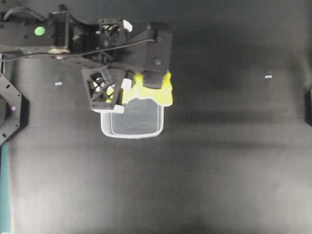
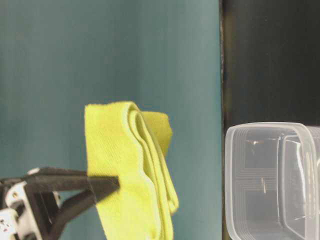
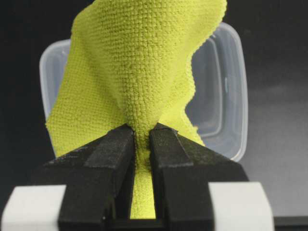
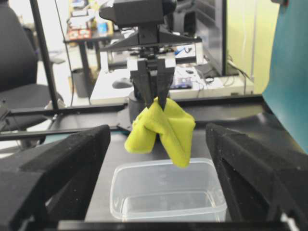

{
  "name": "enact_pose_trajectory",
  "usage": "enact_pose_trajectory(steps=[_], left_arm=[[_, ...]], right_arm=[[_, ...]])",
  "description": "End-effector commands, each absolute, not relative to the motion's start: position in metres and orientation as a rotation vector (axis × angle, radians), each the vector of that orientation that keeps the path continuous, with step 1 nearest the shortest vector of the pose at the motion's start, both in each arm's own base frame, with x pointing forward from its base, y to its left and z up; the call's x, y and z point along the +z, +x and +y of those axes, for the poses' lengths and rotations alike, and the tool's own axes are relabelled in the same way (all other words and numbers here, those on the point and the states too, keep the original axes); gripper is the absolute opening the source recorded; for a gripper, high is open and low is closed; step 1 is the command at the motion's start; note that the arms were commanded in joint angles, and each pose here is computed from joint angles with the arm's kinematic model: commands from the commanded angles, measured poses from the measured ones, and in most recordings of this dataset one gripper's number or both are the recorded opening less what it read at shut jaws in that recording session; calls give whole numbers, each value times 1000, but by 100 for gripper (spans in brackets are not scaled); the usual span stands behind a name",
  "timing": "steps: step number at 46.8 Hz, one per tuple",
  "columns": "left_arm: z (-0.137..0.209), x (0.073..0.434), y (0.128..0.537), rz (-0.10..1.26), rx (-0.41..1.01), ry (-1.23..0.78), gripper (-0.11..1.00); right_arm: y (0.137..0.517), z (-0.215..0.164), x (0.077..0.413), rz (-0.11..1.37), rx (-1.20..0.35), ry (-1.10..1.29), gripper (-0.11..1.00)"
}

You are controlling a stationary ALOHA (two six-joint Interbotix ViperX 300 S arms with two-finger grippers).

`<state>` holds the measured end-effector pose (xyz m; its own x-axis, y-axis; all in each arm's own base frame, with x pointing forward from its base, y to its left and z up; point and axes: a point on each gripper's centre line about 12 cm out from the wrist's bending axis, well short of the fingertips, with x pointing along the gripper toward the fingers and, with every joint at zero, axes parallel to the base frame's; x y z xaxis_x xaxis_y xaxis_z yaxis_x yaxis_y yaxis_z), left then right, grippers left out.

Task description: Place the yellow towel into the container with the left arm.

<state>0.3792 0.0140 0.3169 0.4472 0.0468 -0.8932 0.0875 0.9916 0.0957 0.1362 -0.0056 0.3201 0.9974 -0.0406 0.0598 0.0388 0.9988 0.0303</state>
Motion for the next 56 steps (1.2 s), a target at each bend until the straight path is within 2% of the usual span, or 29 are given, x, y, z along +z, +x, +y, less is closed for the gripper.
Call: enact_pose_trajectory(steps=[1,17,29,32,40,44,50,56], left_arm=[[17,321,374,1064,-14,137,7],[17,275,375,1084,-23,140,7],[19,263,372,1089,-15,133,8],[19,262,372,1093,-15,132,21],[19,263,374,1083,-14,130,72],[21,264,374,1083,-7,126,88],[23,279,366,1059,0,122,89],[23,320,347,915,17,121,88]], right_arm=[[136,-5,330,-85,-38,30,77],[137,-6,328,-81,-39,36,77],[137,-5,328,-82,-37,49,77],[137,-5,328,-82,-37,49,77],[137,-5,328,-82,-37,47,77],[137,-6,328,-82,-39,47,77],[137,-5,329,-84,-37,46,76],[136,-6,330,-85,-39,41,76]])
